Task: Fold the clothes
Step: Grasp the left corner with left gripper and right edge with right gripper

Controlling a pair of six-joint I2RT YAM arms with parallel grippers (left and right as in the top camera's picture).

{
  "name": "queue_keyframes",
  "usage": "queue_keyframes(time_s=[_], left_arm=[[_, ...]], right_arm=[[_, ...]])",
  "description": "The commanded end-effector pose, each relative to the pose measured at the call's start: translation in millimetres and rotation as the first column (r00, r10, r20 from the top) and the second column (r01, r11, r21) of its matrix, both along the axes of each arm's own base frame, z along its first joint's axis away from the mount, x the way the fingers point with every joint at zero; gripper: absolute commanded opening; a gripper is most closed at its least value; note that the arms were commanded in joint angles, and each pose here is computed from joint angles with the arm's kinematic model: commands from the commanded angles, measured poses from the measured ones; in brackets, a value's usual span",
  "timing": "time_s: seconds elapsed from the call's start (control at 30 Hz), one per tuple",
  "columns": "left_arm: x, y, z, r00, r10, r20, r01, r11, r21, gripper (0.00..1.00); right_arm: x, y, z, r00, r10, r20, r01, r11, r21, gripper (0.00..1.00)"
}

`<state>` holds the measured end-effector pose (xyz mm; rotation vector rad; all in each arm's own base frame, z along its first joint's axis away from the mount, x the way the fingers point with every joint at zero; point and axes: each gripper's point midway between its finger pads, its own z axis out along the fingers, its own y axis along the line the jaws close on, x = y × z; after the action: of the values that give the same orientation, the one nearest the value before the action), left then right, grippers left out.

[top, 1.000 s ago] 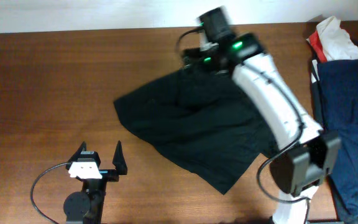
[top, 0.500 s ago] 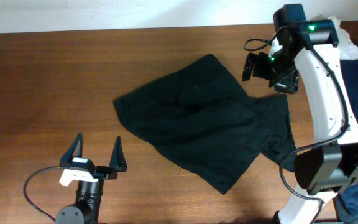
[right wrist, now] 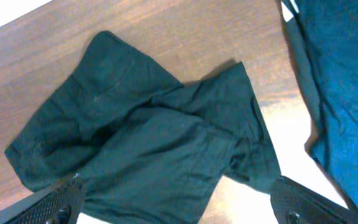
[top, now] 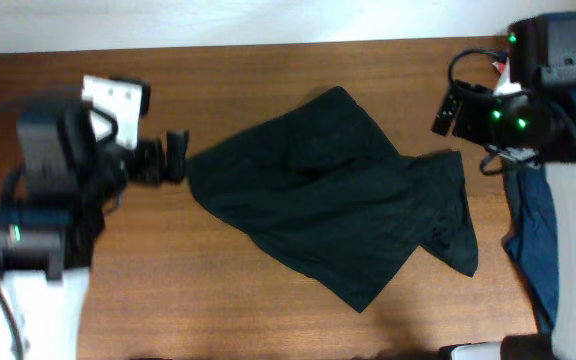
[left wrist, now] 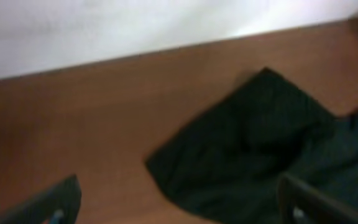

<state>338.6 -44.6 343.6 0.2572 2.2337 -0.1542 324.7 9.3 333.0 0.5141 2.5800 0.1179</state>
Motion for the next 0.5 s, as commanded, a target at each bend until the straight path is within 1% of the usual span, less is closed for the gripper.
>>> queue_keyframes(time_s=[0.0, 0.03, 0.1, 0.13, 0.17, 0.23, 0.27, 0.37, 0.4, 0.47], left_arm=[[16, -7, 22, 0.997, -0.054, -0.060, 0.055, 0.998, 0.011, 0.99], [18, -6, 19, 0.993, -0.051, -0.107, 0.052, 0.999, 0.011, 0.99], [14, 0, -7, 0.963, -0.034, -0.266, 0.038, 0.999, 0.010, 0.99], [8, 2, -24, 0.933, -0.027, -0.359, 0.033, 0.999, 0.010, 0.99], [4, 3, -47, 0.886, -0.023, -0.463, 0.030, 1.000, 0.008, 0.99], [12, 3, -69, 0.850, -0.024, -0.527, 0.032, 0.999, 0.005, 0.99], [17, 3, -85, 0.820, -0.021, -0.572, 0.031, 0.999, 0.008, 0.99], [41, -1, -113, 0.789, 0.007, -0.615, -0.031, 0.999, -0.028, 0.99], [42, -1, -120, 0.774, 0.008, -0.633, -0.030, 0.999, -0.024, 0.99], [52, 5, -132, 0.770, 0.037, -0.636, -0.043, 0.999, 0.006, 0.99]], right_arm=[[-23, -7, 9, 0.999, -0.032, -0.007, 0.032, 0.999, -0.018, 0.99], [-29, -9, 6, 0.998, -0.042, -0.036, 0.041, 0.999, -0.023, 0.99], [-39, -21, 2, 0.990, -0.123, -0.068, 0.118, 0.991, -0.068, 0.99], [-40, -26, 3, 0.988, -0.137, -0.068, 0.130, 0.987, -0.092, 0.99], [-37, -26, 3, 0.991, -0.122, -0.060, 0.116, 0.988, -0.100, 0.99], [-34, -24, 3, 0.993, -0.106, -0.055, 0.101, 0.990, -0.094, 0.99], [-35, -24, 3, 0.993, -0.106, -0.059, 0.100, 0.991, -0.093, 0.99], [-38, -16, -3, 0.992, -0.083, -0.094, 0.078, 0.995, -0.057, 0.99], [-38, -16, -3, 0.992, -0.083, -0.097, 0.077, 0.995, -0.055, 0.99], [-38, -16, -3, 0.992, -0.082, -0.097, 0.077, 0.996, -0.054, 0.99]])
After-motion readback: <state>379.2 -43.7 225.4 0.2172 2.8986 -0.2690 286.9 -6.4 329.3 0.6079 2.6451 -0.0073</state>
